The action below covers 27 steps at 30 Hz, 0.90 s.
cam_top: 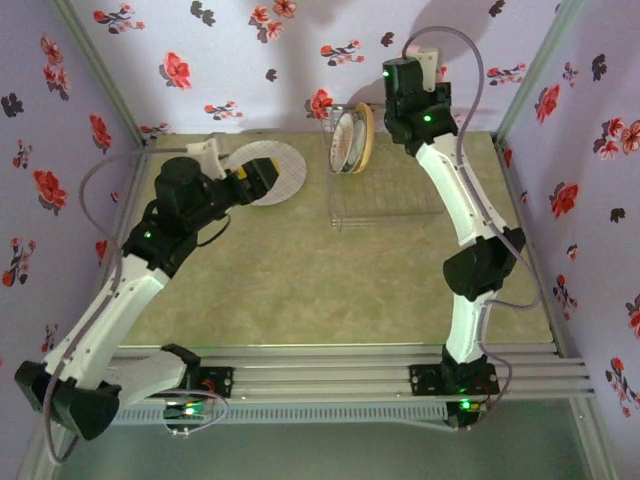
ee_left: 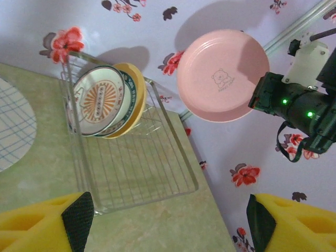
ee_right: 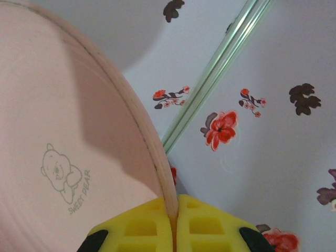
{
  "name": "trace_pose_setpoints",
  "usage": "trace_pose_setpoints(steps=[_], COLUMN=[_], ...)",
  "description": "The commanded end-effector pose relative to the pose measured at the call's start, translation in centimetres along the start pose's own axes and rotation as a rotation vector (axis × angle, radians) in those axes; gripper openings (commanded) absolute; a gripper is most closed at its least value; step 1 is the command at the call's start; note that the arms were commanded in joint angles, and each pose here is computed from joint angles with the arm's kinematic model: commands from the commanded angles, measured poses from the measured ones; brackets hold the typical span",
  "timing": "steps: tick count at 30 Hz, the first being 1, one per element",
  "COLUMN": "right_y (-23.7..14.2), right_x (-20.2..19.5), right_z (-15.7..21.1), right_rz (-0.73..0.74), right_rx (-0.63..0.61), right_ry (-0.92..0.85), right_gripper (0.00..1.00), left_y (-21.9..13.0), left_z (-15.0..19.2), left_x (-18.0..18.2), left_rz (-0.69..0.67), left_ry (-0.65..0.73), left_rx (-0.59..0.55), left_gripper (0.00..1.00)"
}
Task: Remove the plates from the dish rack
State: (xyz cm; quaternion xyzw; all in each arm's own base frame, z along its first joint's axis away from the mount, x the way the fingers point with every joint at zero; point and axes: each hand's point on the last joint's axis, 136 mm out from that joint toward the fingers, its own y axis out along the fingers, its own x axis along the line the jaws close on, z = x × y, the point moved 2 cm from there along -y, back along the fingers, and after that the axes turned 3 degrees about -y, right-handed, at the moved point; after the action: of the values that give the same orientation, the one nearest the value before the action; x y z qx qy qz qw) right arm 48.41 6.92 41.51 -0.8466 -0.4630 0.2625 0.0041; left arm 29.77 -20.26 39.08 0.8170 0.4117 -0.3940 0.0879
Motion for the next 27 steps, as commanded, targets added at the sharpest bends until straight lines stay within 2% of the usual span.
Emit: trace_pose_setpoints(steps=[1, 9, 16, 20, 27], right_y=[-2.4, -6.2, -10.1, -11.6, -13.6], right_x=[-4.1, -5.2, -2.5, -0.9, 1.1], right_z=[-1.4, 1.9, 4.7, 5.8, 6.4], right_rz=[-0.02, -0.289, -0.638, -0.773, -0.941], right_rx=[-0.039, 0.024, 0.145, 0.208, 0.282], right_ry=[0.118, 0.232, 0.326, 0.373, 0.411], right_gripper=[0.0, 0.0, 0.0, 0.0, 0.0], left_y=[1.4, 6.9, 11.1, 12.5, 13.3], left_z=[-0.5, 1.6, 3.0, 3.6, 4.2], left_x=[-2.5, -2.5, -2.5, -2.5, 0.2], left_rz=[0.079, 0.06, 0.018, -0.011, -0.166], left_ry=[-0.002, -0.014, 0.007, 0.028, 0.069], left_rx=[0.006, 0.123, 0.219, 0.252, 0.288], left_gripper=[0.8, 0.79, 0.78, 0.77, 0.65])
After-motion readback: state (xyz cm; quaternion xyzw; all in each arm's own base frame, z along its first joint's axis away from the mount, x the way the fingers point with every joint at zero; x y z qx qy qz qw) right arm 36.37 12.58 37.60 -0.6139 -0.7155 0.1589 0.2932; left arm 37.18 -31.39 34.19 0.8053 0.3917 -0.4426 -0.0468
